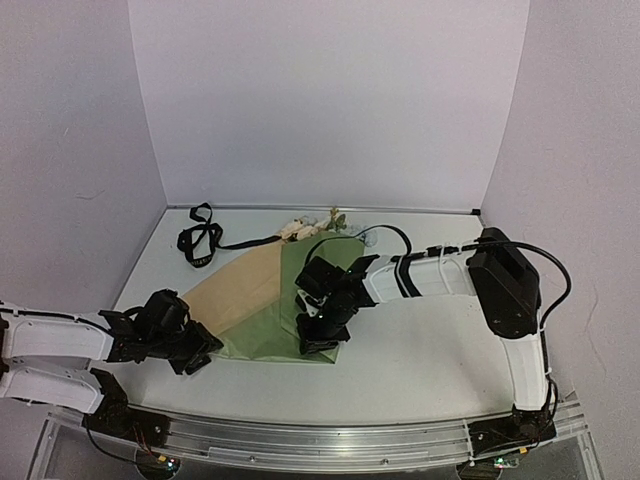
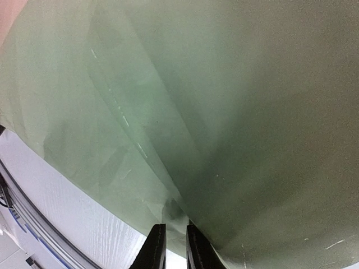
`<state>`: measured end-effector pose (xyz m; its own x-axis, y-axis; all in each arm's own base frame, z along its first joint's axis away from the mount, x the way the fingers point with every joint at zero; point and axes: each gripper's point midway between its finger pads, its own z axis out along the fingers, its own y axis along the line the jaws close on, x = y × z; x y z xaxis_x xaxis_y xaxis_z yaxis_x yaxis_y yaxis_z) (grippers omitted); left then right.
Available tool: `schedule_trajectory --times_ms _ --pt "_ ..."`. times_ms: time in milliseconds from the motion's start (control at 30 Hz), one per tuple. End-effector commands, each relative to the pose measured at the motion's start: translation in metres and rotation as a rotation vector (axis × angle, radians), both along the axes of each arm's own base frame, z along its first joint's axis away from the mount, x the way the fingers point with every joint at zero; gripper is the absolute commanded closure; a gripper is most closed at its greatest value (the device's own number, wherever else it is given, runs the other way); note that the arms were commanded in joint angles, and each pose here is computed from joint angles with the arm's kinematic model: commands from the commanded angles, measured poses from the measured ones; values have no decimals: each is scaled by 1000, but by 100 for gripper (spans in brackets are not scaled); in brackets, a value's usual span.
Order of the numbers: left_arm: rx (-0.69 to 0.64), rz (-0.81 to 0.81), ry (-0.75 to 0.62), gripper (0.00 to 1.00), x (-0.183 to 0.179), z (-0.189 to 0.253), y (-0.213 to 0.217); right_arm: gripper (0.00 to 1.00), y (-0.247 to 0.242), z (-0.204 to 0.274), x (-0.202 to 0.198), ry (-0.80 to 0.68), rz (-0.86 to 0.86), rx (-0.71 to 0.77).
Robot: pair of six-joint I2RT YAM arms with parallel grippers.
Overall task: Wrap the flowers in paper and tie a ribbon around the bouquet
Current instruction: Pick up the left corner of the flattened wrapping paper at the center of the board, then fold the left corner of the flattened wrapping paper at the center of the board.
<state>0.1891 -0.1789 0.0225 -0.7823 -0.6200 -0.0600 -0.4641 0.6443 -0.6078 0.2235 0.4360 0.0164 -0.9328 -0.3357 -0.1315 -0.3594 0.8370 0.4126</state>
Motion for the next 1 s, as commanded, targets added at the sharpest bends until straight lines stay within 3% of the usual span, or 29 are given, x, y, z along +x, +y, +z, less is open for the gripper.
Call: schedule_trajectory --times_ms 0,100,367,600,800,967 --pt "41 59 -96 63 24 6 4 84 4 0 2 4 -6 -4" --pt "87 64 -100 78 27 3 10 84 7 4 1 8 0 9" --pt "166 25 -163 99 37 7 13 82 21 34 4 35 15 103" --pt "213 -27 -232 100 47 23 11 78 12 67 16 -12 6 153" --pt "232 -62 -271 100 52 34 9 77 -16 60 38 -63 -62 97" --pt "230 -72 -278 100 52 36 7 77 -2 54 48 -56 -71 105"
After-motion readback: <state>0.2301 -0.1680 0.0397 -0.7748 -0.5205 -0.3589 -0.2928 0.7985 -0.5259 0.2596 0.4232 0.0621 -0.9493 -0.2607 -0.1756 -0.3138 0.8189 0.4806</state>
